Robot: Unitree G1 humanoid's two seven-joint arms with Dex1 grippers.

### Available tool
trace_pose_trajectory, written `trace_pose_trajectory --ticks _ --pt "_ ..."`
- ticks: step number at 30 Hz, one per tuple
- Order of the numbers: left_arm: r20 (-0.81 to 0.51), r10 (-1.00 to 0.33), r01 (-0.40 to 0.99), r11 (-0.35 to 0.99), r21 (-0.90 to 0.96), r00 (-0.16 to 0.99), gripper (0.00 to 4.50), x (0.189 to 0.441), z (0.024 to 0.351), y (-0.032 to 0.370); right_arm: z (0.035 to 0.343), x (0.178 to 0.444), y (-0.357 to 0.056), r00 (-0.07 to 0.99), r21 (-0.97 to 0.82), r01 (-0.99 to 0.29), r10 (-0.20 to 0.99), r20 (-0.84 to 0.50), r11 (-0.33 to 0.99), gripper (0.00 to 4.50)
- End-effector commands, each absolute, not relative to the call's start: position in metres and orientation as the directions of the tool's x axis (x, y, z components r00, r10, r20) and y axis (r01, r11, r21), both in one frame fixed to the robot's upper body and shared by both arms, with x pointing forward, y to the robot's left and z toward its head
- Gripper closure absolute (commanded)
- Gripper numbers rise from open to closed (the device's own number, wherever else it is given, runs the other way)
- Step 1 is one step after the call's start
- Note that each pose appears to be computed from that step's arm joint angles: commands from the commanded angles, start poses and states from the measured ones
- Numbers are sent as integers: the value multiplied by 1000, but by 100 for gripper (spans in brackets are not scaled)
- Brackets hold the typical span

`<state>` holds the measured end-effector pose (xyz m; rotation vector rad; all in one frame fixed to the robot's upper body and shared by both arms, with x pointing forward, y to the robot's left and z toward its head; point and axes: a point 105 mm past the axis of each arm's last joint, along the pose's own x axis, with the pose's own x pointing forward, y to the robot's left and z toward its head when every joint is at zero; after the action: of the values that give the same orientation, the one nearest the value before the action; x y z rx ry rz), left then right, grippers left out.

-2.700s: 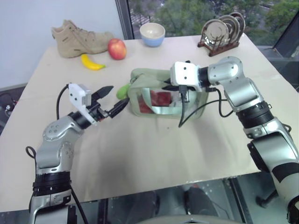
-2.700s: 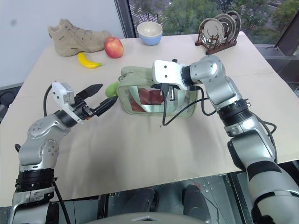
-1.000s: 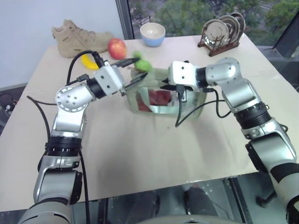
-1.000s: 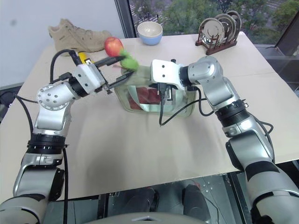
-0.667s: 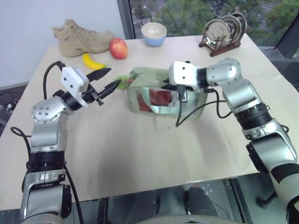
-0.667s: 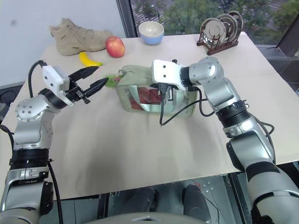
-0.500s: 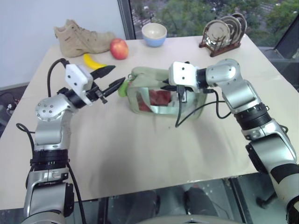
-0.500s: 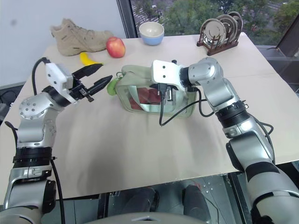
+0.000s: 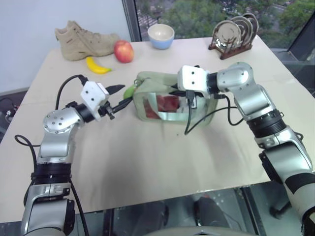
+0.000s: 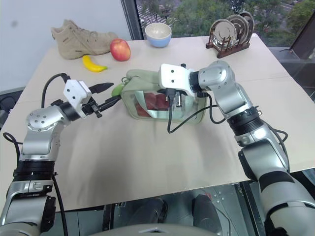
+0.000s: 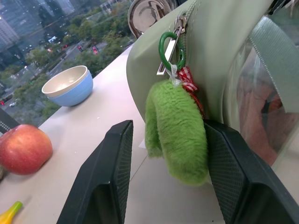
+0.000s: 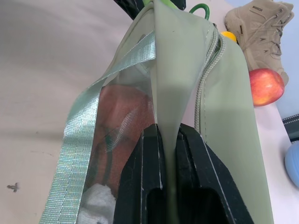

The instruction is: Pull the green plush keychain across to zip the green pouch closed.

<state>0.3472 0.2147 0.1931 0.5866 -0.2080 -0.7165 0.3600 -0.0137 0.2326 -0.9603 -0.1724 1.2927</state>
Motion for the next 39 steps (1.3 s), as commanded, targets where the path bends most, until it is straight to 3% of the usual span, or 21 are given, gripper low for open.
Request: trace_pose_trajectory --ticks 1,6,13,22,23,25,29,35,39 --pt "2 -654 509 591 626 757 250 350 199 215 245 357 -15 330 -708 -706 876 -353 -19 450" --pt "135 -649 366 573 733 748 443 350 227 213 245 357 -15 329 -707 -707 875 -355 -21 450" --pt "269 -730 75 400 913 628 443 347 289 185 244 358 -14 328 -706 -708 875 -356 -22 450" --pt "91 -828 20 123 992 553 443 355 281 147 245 360 -10 331 -709 -705 877 -348 -15 450" --pt "90 -819 37 134 990 566 393 358 279 150 245 360 -9 331 -709 -705 878 -346 -14 450" --pt "91 -808 52 149 988 582 345 361 278 154 245 360 -9 332 -710 -704 878 -344 -12 450" --pt "135 -806 55 203 978 576 172 360 283 159 245 361 -11 339 -709 -705 877 -341 -4 450" --pt "130 -835 145 242 960 534 172 351 286 163 243 361 -12 340 -706 -708 875 -345 -3 450" --pt "232 -759 252 462 851 608 172 357 290 197 242 361 -13 337 -706 -708 875 -346 -7 450"
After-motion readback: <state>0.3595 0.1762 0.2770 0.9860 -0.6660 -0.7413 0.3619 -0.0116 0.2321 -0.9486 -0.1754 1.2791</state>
